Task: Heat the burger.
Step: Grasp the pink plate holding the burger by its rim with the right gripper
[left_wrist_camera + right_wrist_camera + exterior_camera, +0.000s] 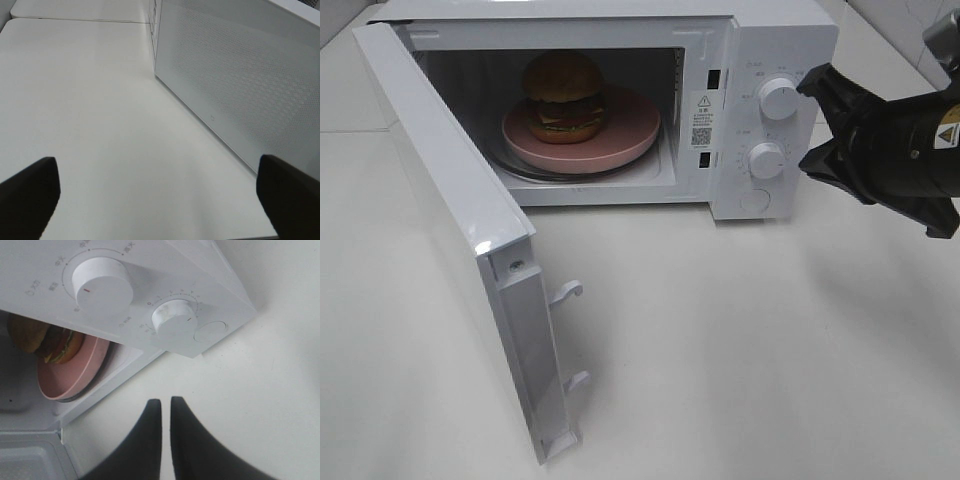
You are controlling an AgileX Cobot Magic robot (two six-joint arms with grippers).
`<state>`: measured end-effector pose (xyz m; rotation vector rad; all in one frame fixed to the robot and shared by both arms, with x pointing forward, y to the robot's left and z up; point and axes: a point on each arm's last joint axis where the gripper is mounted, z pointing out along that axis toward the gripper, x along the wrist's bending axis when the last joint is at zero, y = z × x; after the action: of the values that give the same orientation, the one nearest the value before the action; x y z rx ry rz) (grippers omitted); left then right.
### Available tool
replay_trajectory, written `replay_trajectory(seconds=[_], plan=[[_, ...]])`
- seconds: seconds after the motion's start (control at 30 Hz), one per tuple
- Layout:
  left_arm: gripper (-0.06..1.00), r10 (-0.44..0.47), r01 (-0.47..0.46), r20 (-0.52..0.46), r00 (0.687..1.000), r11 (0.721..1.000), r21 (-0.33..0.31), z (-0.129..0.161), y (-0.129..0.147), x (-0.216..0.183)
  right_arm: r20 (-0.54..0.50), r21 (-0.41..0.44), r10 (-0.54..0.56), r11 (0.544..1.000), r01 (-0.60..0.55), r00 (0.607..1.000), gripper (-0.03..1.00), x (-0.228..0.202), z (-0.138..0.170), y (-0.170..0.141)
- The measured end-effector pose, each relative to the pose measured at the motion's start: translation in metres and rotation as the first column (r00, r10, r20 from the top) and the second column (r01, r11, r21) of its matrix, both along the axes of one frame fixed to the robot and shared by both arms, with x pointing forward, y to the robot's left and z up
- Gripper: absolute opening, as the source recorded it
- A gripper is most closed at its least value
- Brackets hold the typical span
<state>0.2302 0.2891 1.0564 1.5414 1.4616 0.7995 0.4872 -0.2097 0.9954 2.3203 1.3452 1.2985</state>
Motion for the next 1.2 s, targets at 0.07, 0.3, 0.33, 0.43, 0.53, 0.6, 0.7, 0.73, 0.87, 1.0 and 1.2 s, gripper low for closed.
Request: replay_trajectory(seconds=[0.07,0.3,0.33,0.43,0.53,0.6,0.7,0.73,0.87,1.0,1.2], plan=[[0.99,0.0,0.0,0.0,1.0,1.0,0.0,0.0,0.0,0.0,-0.003,-0.016,0.008,1.0,-0.008,1.0,0.01,-0.002,0.002,-0.001],[0.99,0.0,0.0,0.0,1.0,1.0,0.0,0.0,0.0,0.0,-0.009,-0.168,0.111,0.98,-0.111,0.994,0.01,-0.015,0.011,-0.007],[0.99,0.0,0.0,0.0,1.0,1.0,0.0,0.0,0.0,0.0,-0.014,-0.189,0.126,0.974,-0.126,0.992,0.01,-0.017,0.012,-0.008],[0.99,0.0,0.0,0.0,1.0,1.0,0.0,0.0,0.0,0.0,-0.038,-0.266,0.181,0.946,-0.185,0.983,0.01,-0.024,0.016,-0.011],[0.99,0.0,0.0,0.0,1.0,1.0,0.0,0.0,0.0,0.0,-0.079,-0.323,0.224,0.916,-0.237,0.971,0.02,-0.028,0.017,-0.012],[0.99,0.0,0.0,0.0,1.0,1.0,0.0,0.0,0.0,0.0,-0.117,-0.361,0.257,0.889,-0.282,0.959,0.03,-0.029,0.017,-0.013],[0.99,0.0,0.0,0.0,1.0,1.0,0.0,0.0,0.0,0.0,-0.173,-0.407,0.31,0.842,-0.354,0.935,0.03,-0.031,0.021,-0.013],[0.99,0.0,0.0,0.0,1.0,1.0,0.0,0.0,0.0,0.0,-0.173,-0.407,0.31,0.842,-0.354,0.935,0.03,-0.031,0.021,-0.013],[0.99,0.0,0.0,0.0,1.0,1.0,0.0,0.0,0.0,0.0,-0.249,-0.457,0.369,0.77,-0.445,0.895,0.03,-0.032,0.029,-0.014],[0.99,0.0,0.0,0.0,1.0,1.0,0.0,0.0,0.0,0.0,-0.278,-0.485,0.405,0.724,-0.491,0.871,0.03,-0.031,0.035,-0.014],[0.99,0.0,0.0,0.0,1.0,1.0,0.0,0.0,0.0,0.0,-0.331,-0.583,0.541,0.528,-0.618,0.774,0.04,-0.03,0.044,-0.014]])
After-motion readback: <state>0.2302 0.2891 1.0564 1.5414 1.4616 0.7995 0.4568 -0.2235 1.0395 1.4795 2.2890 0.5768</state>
